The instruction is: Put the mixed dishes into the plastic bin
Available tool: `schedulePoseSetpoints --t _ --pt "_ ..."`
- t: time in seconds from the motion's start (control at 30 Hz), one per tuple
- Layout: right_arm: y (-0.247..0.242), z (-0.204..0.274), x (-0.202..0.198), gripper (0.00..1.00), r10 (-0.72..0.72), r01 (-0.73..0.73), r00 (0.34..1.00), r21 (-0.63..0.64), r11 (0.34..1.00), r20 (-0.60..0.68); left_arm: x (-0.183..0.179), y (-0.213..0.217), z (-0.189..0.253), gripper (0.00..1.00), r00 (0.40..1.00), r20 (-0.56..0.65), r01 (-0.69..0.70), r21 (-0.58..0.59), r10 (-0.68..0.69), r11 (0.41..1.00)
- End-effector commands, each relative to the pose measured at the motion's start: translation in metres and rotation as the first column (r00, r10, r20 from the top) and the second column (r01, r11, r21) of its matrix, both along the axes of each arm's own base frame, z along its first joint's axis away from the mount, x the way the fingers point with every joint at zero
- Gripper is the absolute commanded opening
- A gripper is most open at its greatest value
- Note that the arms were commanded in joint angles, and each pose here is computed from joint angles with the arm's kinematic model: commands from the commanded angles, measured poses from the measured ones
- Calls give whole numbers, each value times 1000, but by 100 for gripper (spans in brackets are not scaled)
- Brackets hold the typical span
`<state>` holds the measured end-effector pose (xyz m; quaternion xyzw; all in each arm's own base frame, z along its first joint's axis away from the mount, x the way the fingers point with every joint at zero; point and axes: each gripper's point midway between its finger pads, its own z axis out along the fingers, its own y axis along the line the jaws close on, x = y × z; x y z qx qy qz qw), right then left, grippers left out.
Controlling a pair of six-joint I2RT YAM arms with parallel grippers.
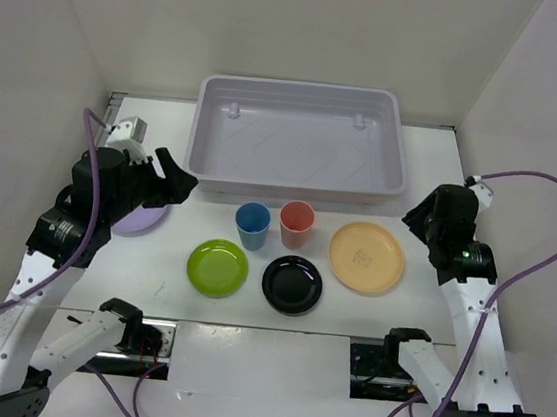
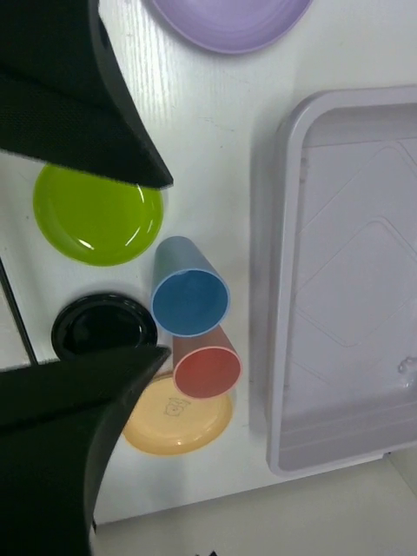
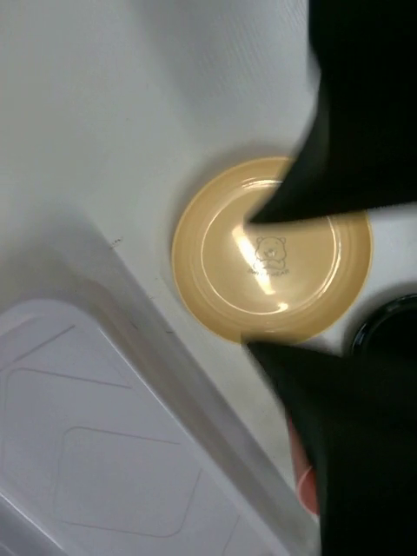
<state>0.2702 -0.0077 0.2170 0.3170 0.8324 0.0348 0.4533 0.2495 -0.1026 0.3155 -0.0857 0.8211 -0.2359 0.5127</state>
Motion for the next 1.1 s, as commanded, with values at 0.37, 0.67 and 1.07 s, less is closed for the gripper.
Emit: schedulePoseSetpoints --t 0.37,0.67,1.07 --pt "38 23 11 24 248 -251 967 68 965 60 30 46 -76 45 921 -299 -215 145 250 966" --pt "58 49 11 50 343 -366 917 86 927 203 48 85 -93 66 854 -315 -505 -312 414 805" --pt "81 44 32 55 486 -512 848 88 854 212 18 124 -125 77 650 -409 -724 -591 641 356"
